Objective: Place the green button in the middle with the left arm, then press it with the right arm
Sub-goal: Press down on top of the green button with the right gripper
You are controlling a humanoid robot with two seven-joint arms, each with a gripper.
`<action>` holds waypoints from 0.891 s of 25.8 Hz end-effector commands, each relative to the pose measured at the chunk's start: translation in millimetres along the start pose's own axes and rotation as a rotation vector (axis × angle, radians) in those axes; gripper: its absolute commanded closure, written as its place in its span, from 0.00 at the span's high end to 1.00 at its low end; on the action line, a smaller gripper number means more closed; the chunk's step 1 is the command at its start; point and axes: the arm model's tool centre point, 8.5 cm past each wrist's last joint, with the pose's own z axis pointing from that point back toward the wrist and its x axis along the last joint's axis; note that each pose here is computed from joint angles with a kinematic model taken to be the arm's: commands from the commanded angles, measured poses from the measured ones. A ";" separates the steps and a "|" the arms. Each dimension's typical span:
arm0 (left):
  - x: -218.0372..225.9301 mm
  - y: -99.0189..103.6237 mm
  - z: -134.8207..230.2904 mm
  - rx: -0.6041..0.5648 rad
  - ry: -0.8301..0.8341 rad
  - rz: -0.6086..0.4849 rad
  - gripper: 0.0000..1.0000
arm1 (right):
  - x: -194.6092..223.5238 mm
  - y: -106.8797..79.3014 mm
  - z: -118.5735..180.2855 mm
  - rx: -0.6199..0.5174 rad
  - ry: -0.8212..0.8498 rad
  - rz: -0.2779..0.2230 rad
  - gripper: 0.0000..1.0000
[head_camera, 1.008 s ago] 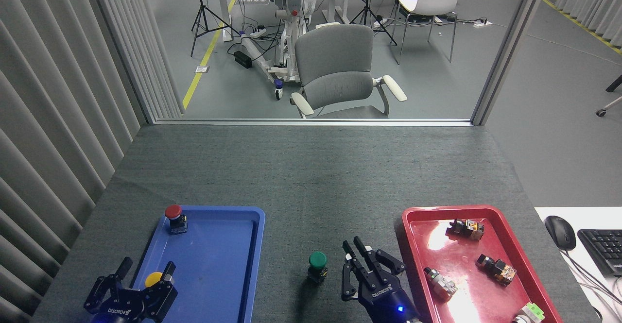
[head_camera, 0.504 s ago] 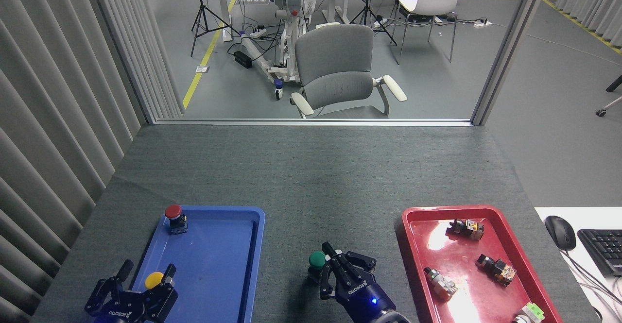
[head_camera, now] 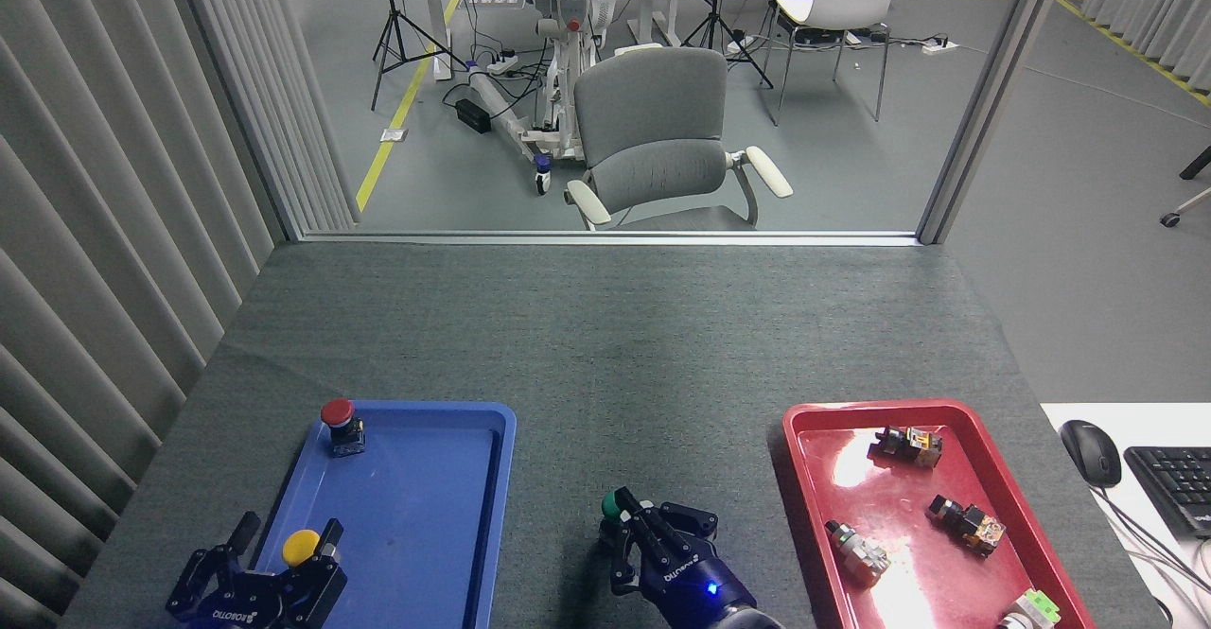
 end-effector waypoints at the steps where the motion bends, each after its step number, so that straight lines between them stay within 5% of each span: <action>1: -0.6 -0.6 -0.9 -0.001 0.006 0.002 1.00 | 1.7 0.6 -0.6 0.009 -0.001 -0.004 0.00; 23: -0.1 0.2 -1.7 0.001 0.005 0.001 1.00 | -0.5 13.7 0.4 0.052 0.008 -0.015 0.00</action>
